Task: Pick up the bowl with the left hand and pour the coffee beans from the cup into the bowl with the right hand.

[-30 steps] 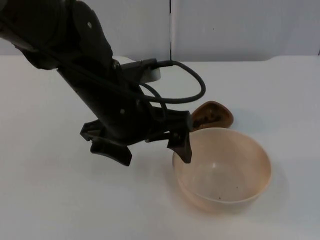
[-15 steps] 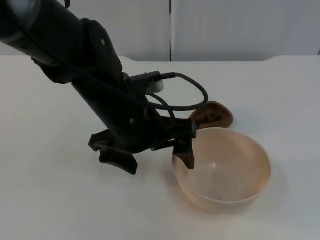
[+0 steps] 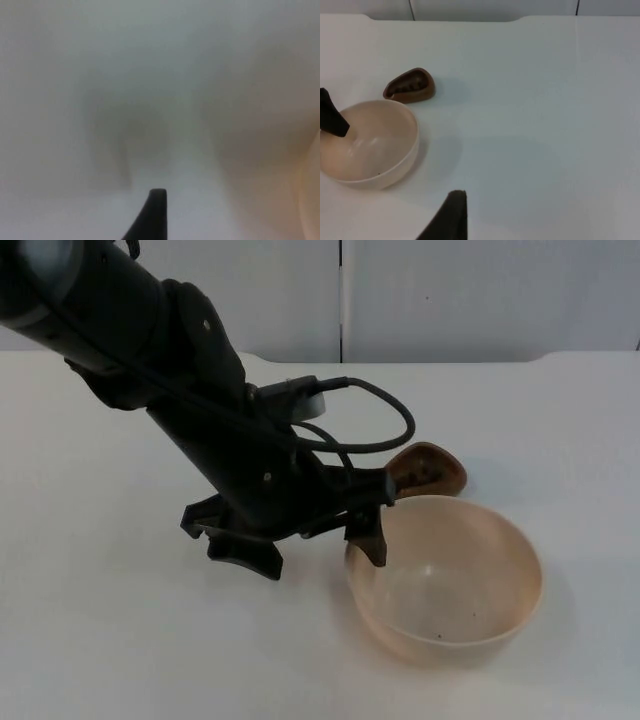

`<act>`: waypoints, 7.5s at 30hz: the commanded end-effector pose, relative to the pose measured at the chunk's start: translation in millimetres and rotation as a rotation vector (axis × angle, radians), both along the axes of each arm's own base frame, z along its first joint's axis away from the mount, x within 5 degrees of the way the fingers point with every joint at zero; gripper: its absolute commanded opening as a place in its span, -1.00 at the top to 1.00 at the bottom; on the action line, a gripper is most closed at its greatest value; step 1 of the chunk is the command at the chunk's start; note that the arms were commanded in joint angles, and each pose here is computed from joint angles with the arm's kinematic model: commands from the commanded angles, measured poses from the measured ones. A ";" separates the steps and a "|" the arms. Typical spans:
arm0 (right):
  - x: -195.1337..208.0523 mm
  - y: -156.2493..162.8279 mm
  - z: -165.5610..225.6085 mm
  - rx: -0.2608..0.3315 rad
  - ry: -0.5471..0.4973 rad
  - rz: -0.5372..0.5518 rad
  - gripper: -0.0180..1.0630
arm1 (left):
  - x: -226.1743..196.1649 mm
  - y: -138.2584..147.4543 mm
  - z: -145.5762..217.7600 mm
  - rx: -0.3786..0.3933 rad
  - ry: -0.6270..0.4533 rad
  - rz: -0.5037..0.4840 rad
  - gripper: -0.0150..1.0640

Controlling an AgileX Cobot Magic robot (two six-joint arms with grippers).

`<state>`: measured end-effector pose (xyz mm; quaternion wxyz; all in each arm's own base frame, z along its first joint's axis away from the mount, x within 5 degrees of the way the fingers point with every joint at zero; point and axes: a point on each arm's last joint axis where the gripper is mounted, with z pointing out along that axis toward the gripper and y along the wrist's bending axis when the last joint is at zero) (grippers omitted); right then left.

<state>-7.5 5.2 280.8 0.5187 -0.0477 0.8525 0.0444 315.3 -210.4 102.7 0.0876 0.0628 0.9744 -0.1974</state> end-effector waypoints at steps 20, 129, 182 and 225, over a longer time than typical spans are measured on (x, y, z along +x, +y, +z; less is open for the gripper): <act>-0.2 -1.1 -0.9 -0.014 -0.002 -0.014 -0.98 | 4.1 -2.9 2.9 -0.009 -0.051 0.004 -0.64; -0.1 -1.4 -0.9 -0.018 -0.002 -0.016 -0.98 | -15.3 69.2 88.3 0.129 -0.127 -0.035 0.98; 106.9 5.6 94.6 -0.016 0.131 -0.018 -0.98 | -16.2 67.1 89.7 0.098 -0.112 -0.011 0.98; 305.3 82.5 68.0 -0.166 0.594 0.227 -0.98 | -15.6 66.9 89.9 0.093 -0.118 -0.006 0.98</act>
